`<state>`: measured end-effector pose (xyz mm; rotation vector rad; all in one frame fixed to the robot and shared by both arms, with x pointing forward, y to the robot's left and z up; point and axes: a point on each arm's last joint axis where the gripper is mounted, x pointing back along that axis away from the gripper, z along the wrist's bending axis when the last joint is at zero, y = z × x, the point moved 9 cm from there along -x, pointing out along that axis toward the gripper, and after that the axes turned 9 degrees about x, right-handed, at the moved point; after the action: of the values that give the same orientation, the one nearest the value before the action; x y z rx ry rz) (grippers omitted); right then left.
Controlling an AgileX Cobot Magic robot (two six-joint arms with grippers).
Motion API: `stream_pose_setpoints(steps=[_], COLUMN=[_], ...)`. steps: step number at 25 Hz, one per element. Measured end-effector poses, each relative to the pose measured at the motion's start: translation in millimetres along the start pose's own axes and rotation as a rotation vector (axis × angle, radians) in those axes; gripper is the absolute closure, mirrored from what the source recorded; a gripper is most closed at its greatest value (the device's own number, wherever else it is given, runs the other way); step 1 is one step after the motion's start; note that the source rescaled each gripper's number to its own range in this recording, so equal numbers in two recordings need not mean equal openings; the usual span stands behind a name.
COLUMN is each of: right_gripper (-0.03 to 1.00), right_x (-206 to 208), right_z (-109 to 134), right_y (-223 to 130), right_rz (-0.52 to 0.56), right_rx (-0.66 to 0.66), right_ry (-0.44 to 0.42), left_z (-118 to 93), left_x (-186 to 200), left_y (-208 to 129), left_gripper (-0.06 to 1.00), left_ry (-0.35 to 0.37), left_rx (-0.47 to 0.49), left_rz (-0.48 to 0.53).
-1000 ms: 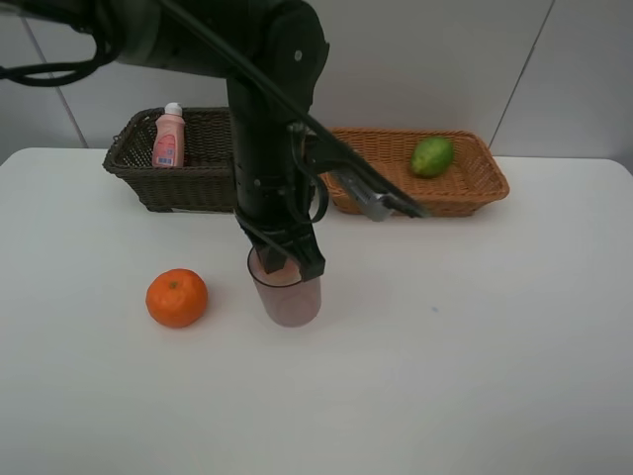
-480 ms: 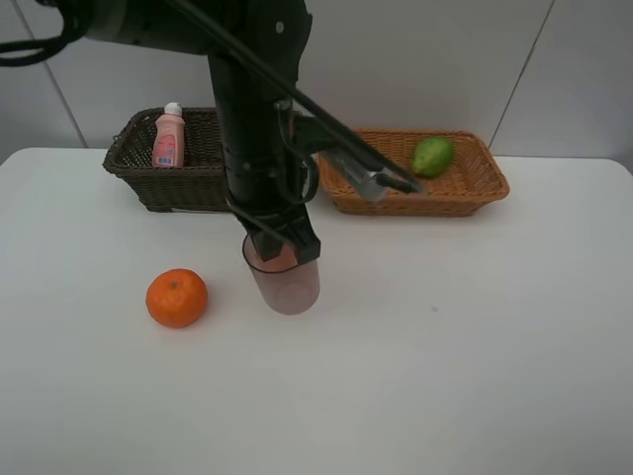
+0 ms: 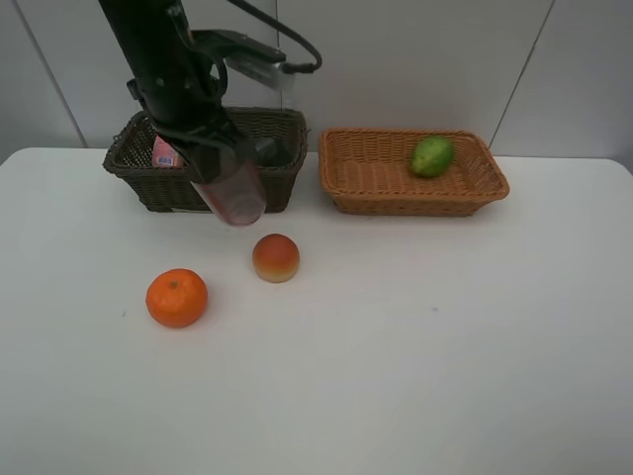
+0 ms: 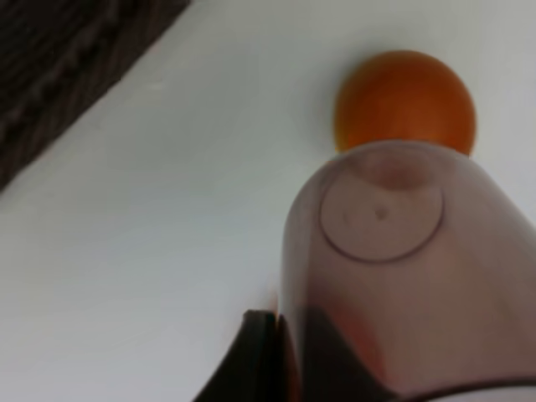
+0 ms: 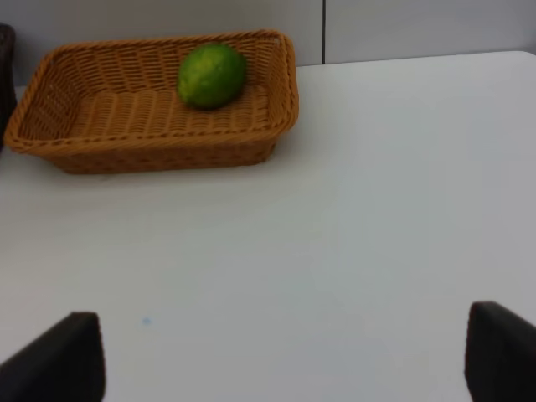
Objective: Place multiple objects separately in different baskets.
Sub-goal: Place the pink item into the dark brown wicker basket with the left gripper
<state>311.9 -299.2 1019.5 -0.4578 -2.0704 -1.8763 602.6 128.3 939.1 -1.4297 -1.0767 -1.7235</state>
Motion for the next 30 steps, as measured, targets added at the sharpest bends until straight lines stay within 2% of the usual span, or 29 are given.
stream_pose_setpoints(steps=[10, 20, 24, 30], right_gripper=[-0.03, -0.03, -0.03, -0.03], right_x=[0.0, 0.0, 0.0, 0.0], right_z=[0.0, 0.0, 0.0, 0.0], right_y=[0.0, 0.0, 0.0, 0.0], right_rz=[0.0, 0.0, 0.0, 0.0], right_rx=[0.0, 0.0, 0.0, 0.0], right_ry=[0.0, 0.0, 0.0, 0.0], left_z=[57.3, 117.1, 130.0, 132.4], left_x=[43.5, 53.5, 38.2, -4.9], left_y=[44.0, 64.5, 69.3, 77.7], left_gripper=[0.94, 0.94, 0.94, 0.94], left_ry=[0.031, 0.087, 0.095, 0.086], left_rx=[0.12, 0.231, 0.255, 0.27], left_rz=[-0.203, -0.377, -0.382, -0.351])
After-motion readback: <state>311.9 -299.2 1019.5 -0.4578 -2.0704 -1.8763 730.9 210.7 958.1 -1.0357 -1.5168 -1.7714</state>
